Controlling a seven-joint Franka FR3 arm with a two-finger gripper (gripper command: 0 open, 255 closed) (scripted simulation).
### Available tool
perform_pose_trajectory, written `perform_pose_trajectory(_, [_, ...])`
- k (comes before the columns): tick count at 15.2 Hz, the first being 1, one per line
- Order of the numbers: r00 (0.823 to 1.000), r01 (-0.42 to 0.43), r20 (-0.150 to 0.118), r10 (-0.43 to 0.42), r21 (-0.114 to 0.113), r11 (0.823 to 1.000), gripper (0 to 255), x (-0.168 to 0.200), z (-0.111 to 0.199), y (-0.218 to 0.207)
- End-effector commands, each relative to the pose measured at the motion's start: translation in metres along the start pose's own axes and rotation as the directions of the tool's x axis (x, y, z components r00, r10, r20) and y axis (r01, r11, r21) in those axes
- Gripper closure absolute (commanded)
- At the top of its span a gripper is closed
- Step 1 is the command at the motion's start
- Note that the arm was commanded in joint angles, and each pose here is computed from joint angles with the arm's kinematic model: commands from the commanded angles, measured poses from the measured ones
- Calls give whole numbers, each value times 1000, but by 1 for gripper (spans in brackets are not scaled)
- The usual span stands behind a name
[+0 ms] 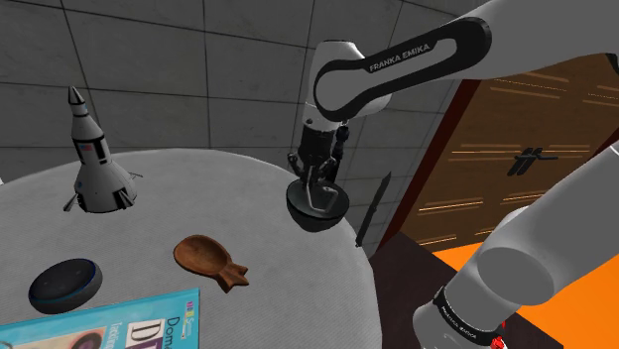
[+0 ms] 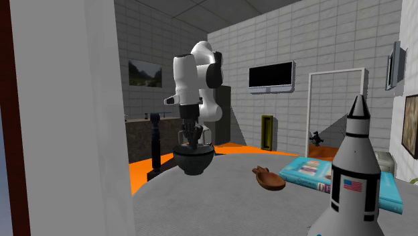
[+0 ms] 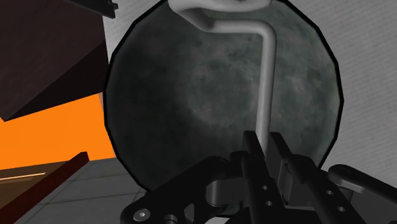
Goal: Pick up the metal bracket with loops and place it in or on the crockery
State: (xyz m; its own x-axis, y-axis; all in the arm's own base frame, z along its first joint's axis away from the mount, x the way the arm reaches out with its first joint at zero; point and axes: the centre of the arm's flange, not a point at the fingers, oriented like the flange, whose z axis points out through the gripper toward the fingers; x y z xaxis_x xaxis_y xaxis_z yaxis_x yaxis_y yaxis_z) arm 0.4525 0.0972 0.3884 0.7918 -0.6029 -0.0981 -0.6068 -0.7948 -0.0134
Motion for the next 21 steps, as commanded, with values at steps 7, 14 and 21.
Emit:
perform_pose_trajectory(7, [1000,0,0,0,0,1000,0,0,2,0])
perform_pose_trajectory(14, [1000,0,0,0,0,1000,0,0,-24,0])
perform_pose_trajectory(21, [1000,0,0,0,0,1000,0,0,-48,0])
